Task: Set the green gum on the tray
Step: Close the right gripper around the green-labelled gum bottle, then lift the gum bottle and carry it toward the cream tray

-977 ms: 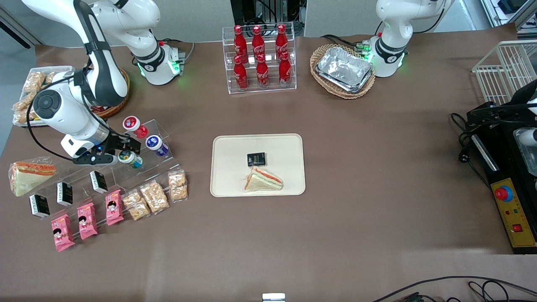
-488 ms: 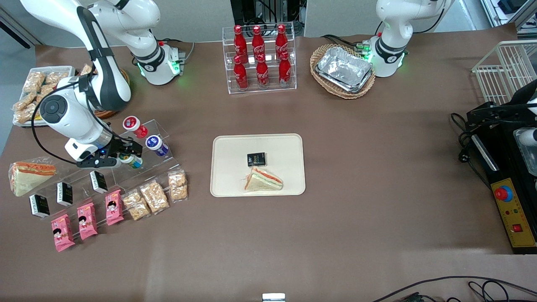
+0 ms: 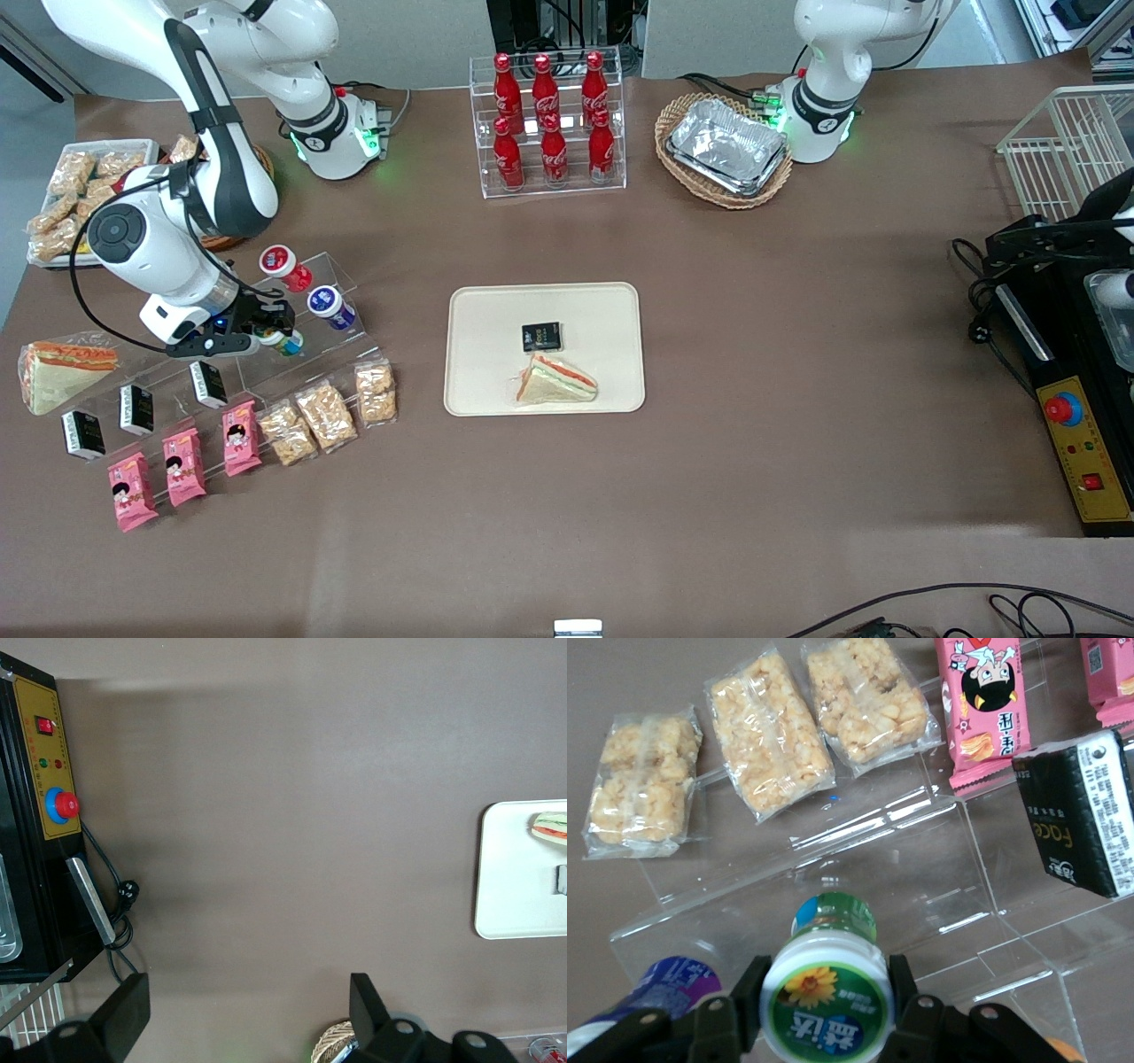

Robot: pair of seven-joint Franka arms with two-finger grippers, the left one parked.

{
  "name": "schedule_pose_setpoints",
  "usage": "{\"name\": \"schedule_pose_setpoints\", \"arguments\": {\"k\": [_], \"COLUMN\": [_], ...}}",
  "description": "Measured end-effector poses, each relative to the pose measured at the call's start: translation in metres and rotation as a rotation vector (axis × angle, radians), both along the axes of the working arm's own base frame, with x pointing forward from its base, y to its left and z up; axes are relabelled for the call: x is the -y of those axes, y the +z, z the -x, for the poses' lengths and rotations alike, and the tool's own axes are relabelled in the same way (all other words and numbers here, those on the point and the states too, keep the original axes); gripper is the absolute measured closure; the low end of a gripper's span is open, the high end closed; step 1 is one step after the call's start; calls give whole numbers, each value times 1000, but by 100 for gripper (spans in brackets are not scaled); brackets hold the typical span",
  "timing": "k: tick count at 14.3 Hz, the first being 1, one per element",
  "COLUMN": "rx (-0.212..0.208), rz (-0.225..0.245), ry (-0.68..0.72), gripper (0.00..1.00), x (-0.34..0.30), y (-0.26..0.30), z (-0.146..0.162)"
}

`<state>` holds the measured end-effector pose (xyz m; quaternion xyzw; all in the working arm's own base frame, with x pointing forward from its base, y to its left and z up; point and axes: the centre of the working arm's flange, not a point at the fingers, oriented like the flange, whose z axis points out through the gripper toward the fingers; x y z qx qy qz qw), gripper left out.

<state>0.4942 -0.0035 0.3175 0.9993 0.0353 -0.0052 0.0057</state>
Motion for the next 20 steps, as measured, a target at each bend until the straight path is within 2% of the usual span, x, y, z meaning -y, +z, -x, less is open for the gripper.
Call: {"name": "schedule_pose_setpoints", "arguments": {"k": [6, 10, 14, 17, 20], "rx": [25, -50, -96, -101, -118], "rz": [0, -1, -6, -37, -97], "ry": [45, 43, 40, 36, 32], "gripper": [41, 41, 41, 41, 41], "x": [7, 8, 8, 4, -8], "y": [17, 83, 176, 232, 247], "z": [-10, -33, -43, -44, -42]}}
